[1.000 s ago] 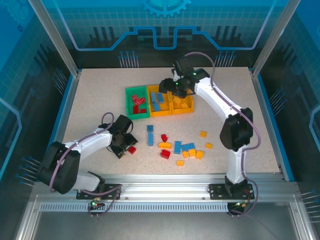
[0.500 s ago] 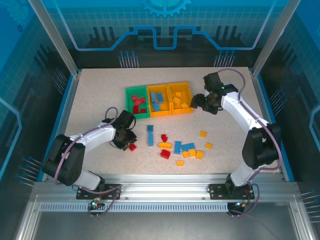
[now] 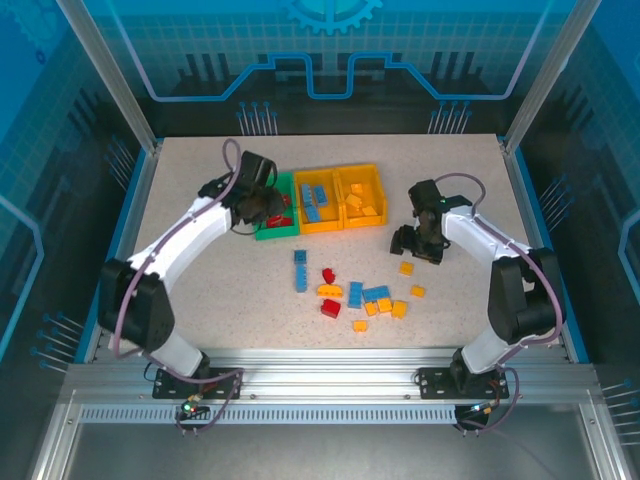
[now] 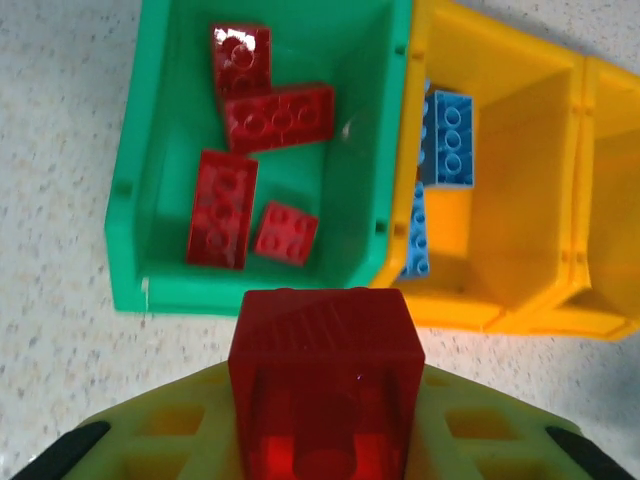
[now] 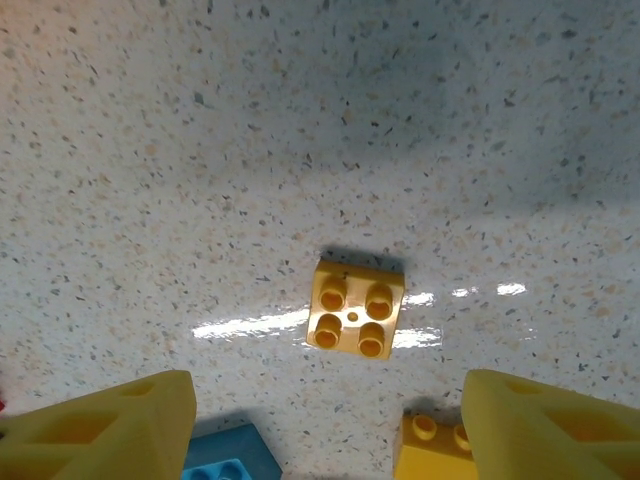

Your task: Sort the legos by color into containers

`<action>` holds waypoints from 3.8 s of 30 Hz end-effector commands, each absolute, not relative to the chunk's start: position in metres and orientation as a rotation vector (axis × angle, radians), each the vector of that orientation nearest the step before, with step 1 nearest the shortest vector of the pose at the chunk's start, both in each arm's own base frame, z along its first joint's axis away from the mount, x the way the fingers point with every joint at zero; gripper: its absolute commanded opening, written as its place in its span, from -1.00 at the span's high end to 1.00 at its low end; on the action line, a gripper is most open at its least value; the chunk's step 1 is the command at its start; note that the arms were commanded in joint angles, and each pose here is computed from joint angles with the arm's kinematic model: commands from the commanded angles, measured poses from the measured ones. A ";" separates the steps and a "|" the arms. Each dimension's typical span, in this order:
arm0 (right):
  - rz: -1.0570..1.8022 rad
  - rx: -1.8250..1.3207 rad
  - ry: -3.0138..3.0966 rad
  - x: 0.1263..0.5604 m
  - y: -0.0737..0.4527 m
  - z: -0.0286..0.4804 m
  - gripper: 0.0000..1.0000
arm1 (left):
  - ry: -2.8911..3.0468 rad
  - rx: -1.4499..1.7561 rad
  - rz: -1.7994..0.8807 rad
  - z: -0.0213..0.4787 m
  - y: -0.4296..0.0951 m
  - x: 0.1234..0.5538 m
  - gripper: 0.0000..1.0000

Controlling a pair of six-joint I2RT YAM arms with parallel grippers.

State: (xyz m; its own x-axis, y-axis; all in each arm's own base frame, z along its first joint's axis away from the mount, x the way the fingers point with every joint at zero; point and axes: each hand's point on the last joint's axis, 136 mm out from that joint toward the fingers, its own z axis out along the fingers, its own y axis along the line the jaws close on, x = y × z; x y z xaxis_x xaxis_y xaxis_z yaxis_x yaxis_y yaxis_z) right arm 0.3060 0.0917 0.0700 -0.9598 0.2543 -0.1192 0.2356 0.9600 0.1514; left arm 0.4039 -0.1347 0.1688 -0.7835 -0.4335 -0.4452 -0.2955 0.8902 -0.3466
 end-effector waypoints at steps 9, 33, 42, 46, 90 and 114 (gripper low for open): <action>0.054 0.368 3.086 0.297 0.094 0.037 -0.41 | 2.597 -0.442 -0.266 0.139 -0.116 0.467 0.21; 0.034 0.291 3.046 0.315 0.108 0.051 0.44 | 2.455 -0.449 -0.431 0.182 -0.113 0.410 -0.97; 0.447 0.217 2.827 0.398 0.169 0.126 0.43 | 2.553 -0.446 -0.409 0.142 -0.115 0.360 -0.97; 0.505 0.209 2.798 0.436 0.188 0.133 0.42 | 2.587 -0.428 -0.409 0.131 -0.123 0.343 -0.97; 0.546 0.296 2.638 0.424 0.150 0.198 -0.49 | 2.977 -0.242 -0.220 0.025 -0.208 0.343 -0.21; 0.224 0.456 2.966 0.293 0.076 0.084 -0.49 | 2.691 -0.120 -0.295 0.150 -0.228 0.443 0.21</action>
State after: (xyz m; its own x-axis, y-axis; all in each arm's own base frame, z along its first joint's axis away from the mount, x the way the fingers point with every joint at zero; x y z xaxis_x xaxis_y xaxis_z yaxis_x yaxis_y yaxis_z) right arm 0.3181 0.0860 0.0888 -0.9429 0.3008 -0.1431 0.2654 0.9380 0.2229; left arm 0.4313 -0.2415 0.1559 -0.8953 -0.1660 -0.4133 -0.0451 0.9570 -0.2866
